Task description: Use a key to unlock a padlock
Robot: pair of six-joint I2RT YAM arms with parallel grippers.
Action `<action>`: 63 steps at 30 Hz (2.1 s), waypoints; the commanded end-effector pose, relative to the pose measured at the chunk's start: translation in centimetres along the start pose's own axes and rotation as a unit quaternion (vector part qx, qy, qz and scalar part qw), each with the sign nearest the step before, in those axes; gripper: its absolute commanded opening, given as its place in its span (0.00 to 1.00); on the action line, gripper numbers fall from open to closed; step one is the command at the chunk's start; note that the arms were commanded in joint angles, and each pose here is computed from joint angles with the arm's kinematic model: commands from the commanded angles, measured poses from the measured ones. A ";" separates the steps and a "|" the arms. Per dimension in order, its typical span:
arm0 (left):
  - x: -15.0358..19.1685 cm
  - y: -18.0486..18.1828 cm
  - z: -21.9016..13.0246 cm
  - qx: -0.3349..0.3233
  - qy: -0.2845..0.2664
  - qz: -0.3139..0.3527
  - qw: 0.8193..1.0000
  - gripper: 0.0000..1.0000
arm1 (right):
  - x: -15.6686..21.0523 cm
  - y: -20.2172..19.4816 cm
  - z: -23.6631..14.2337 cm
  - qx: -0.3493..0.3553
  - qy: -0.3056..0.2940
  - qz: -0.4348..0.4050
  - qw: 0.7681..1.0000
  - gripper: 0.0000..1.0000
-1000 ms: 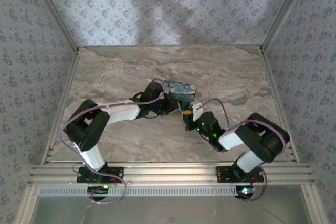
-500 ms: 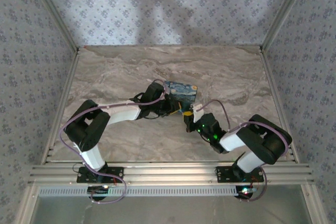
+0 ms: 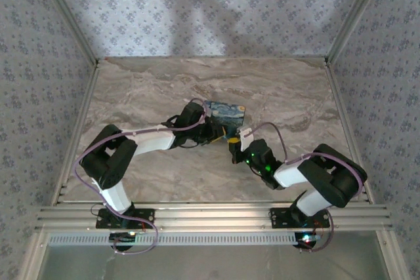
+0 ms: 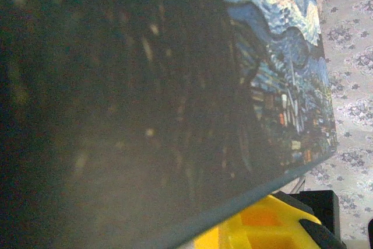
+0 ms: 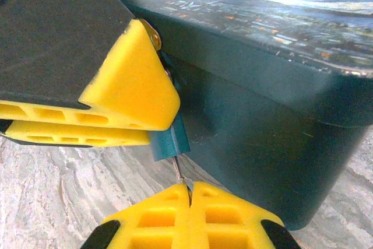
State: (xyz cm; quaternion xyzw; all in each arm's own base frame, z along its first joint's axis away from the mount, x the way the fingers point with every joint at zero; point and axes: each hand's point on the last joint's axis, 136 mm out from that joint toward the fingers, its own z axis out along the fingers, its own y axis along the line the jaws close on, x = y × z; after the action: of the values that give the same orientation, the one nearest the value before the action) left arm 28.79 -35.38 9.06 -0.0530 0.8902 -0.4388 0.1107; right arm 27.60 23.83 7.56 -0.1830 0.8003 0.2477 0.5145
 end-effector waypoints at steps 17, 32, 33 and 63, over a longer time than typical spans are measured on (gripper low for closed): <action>0.5 -2.8 -1.2 0.036 0.011 0.006 0.999 0.22 | -3.7 -0.3 1.8 0.002 -0.055 -0.054 0.997 0.00; 0.9 -1.5 -0.4 0.022 0.016 0.001 1.000 0.22 | -5.8 0.5 1.8 -0.049 -0.084 -0.005 0.995 0.00; 0.9 -1.5 -0.3 0.022 0.016 0.002 1.000 0.22 | -5.8 0.6 1.9 -0.049 -0.084 -0.005 0.995 0.00; 1.4 -1.6 0.1 0.026 0.026 -0.002 0.999 0.22 | -7.7 0.1 3.0 -0.057 -0.109 -0.019 0.992 0.00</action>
State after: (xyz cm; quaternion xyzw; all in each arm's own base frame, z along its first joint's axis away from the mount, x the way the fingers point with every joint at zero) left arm 30.59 -34.67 9.75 -0.0788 0.8858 -0.4316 0.1513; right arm 30.83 24.57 7.85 -0.2143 0.7797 0.2673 0.5241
